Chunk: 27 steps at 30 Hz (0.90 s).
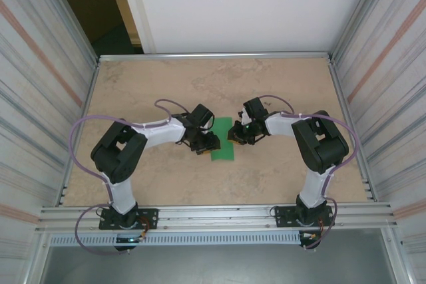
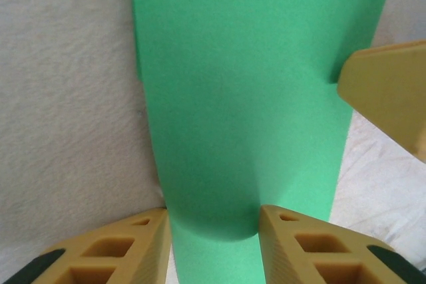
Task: Fold a paper plane with a square sheet of paper (pick it up from the middle)
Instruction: Third fold the triangle at the center of the table.
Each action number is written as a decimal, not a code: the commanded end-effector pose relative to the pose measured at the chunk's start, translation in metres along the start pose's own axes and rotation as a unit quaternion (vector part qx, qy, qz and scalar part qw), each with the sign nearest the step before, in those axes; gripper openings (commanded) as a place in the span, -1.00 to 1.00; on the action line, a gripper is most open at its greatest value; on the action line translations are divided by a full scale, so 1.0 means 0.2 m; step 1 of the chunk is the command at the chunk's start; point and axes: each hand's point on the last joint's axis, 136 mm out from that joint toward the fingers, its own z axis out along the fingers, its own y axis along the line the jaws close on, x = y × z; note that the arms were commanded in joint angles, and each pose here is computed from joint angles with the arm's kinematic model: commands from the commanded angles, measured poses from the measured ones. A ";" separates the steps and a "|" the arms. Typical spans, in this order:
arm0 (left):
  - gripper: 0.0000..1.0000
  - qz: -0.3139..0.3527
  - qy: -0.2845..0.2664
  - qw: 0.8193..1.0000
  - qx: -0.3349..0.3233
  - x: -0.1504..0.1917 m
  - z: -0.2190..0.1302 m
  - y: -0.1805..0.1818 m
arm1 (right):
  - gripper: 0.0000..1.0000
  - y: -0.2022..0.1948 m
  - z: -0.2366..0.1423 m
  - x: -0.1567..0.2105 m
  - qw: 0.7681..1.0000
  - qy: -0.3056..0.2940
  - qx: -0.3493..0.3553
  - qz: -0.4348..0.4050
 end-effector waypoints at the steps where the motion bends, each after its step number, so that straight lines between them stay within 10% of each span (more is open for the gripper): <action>1: -0.16 0.021 0.005 0.998 0.050 0.02 -0.02 -0.09 | -0.71 -0.27 0.07 0.11 0.995 0.028 0.082 0.050; 10: -0.02 0.004 -0.018 0.983 0.185 -0.06 -0.10 -0.17 | -0.71 -0.27 0.07 0.11 0.995 0.029 0.083 0.050; 27: -0.34 -0.014 -0.014 0.986 0.168 -0.16 -0.04 -0.06 | -0.67 -0.25 0.06 0.10 0.996 0.024 0.079 0.042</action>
